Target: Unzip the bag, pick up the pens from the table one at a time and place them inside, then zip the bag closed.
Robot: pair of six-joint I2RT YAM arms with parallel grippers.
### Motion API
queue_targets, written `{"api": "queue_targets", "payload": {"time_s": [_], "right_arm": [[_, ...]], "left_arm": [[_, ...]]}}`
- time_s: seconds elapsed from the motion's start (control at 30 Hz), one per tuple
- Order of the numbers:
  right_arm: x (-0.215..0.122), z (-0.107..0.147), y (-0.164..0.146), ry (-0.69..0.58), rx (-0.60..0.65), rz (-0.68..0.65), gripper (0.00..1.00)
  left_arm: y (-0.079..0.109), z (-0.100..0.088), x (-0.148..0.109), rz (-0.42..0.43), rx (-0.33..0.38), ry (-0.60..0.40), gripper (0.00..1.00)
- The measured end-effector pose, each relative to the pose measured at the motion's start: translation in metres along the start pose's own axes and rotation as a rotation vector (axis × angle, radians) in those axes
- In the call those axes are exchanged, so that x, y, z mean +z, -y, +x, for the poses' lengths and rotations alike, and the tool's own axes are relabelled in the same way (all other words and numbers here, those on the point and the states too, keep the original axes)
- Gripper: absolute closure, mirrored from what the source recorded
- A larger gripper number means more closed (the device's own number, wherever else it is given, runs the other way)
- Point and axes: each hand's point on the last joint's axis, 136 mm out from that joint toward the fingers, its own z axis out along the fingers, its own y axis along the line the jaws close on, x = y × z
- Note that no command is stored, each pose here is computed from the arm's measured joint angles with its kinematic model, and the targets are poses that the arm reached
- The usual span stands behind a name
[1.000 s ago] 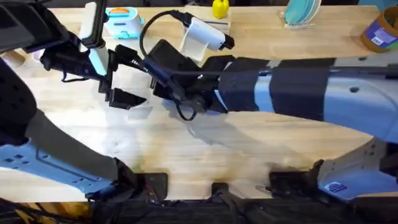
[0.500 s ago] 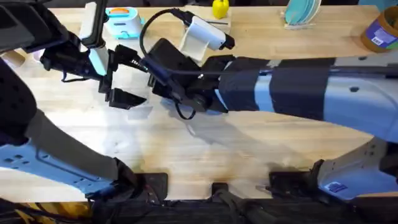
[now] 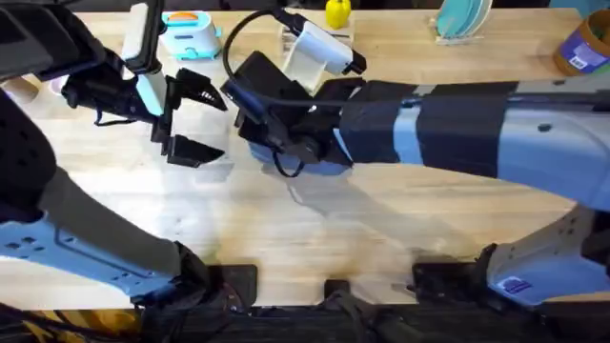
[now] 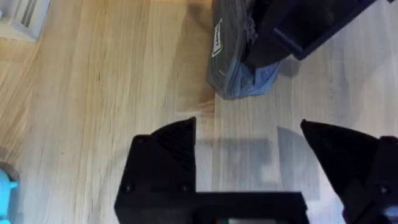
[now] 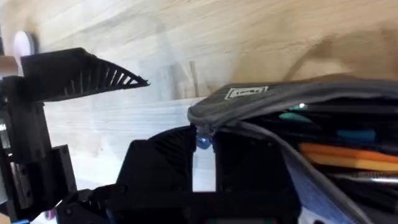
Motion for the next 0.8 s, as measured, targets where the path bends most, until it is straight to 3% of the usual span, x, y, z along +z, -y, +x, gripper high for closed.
{"api": "queue_targets", "payload": {"time_s": [0.13, 0.27, 0.63, 0.8], "right_arm": [[0.0, 0.0, 0.001, 0.0, -0.001, 0.002, 0.833], [0.0, 0.0, 0.003, -0.002, -0.001, 0.011, 0.96], [-0.001, 0.005, -0.001, -0.045, -0.035, -0.012, 0.968], [-0.025, -0.002, -0.019, -0.05, -0.083, -0.085, 0.969]], "left_arm": [[0.001, 0.0, 0.0, 0.002, -0.003, 0.001, 0.008], [0.001, -0.001, 0.0, 0.004, -0.005, 0.002, 0.008], [0.003, -0.002, 0.0, 0.011, -0.013, 0.006, 0.008], [0.003, -0.002, 0.0, 0.011, -0.013, 0.006, 0.007]]}}
